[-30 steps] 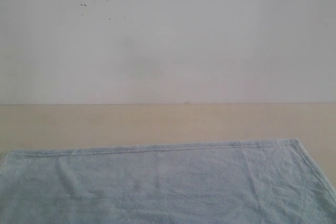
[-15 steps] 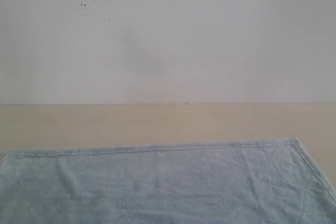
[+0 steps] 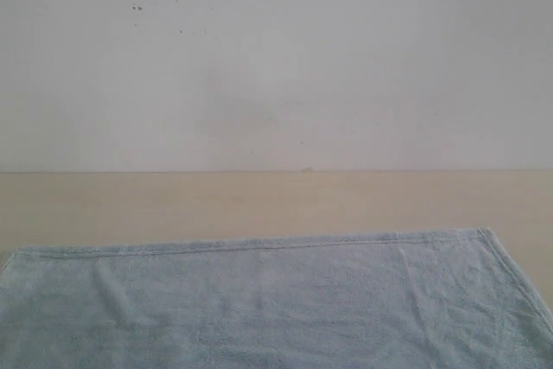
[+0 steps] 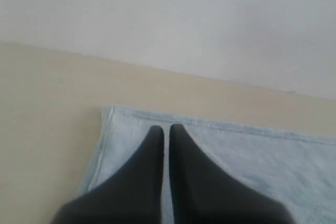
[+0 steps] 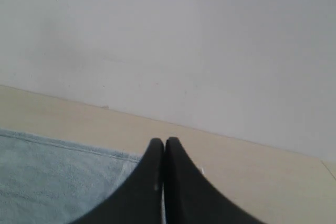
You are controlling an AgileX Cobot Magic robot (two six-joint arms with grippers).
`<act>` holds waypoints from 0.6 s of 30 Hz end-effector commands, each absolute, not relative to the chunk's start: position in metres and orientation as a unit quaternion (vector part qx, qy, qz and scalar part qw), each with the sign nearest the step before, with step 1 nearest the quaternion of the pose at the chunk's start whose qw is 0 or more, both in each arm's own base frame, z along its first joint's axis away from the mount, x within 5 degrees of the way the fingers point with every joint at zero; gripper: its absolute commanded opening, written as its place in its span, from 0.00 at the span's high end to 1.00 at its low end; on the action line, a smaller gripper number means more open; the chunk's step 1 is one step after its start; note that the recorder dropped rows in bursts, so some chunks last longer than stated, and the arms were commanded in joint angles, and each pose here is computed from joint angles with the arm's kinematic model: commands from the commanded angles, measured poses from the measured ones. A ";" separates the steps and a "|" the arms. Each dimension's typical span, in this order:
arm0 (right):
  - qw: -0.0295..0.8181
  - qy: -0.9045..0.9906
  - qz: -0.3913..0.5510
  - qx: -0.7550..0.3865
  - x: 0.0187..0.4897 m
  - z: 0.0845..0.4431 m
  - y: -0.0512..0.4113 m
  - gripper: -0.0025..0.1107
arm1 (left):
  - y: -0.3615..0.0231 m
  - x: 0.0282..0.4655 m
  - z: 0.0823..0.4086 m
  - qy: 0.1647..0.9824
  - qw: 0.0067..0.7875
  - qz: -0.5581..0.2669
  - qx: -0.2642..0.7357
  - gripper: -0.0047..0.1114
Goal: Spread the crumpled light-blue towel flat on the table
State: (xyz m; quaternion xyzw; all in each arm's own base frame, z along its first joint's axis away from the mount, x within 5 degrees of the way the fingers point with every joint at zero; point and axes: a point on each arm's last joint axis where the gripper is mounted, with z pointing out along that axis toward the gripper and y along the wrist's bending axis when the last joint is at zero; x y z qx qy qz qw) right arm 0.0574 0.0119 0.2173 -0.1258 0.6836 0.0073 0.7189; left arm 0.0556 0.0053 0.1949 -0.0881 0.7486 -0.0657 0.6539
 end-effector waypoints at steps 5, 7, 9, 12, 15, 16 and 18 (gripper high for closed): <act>0.624 0.746 -0.039 -0.231 0.055 0.186 0.016 0.98 | 0.006 0.054 0.183 0.776 0.608 -0.095 -0.140 0.92; 0.596 0.763 -0.036 -0.246 0.053 0.180 0.016 0.98 | 0.005 0.054 0.182 0.778 0.598 -0.113 -0.156 0.92; 0.595 0.764 -0.036 -0.247 0.053 0.180 0.016 0.98 | 0.004 0.053 0.180 0.781 0.585 -0.132 -0.173 0.92; 0.598 0.762 -0.040 -0.248 0.053 0.181 0.016 0.98 | 0.002 0.053 0.179 0.781 0.579 -0.146 -0.183 0.92; 0.598 0.761 -0.041 -0.247 0.053 0.181 0.016 0.98 | 0.002 0.053 0.180 0.780 0.582 -0.146 -0.180 0.92; 0.598 0.762 -0.040 -0.246 0.053 0.181 0.016 0.98 | 0.002 0.053 0.181 0.776 0.587 -0.149 -0.178 0.92; 0.598 0.762 -0.040 -0.246 0.053 0.181 0.016 0.98 | 0.002 0.054 0.183 0.769 0.596 -0.151 -0.173 0.92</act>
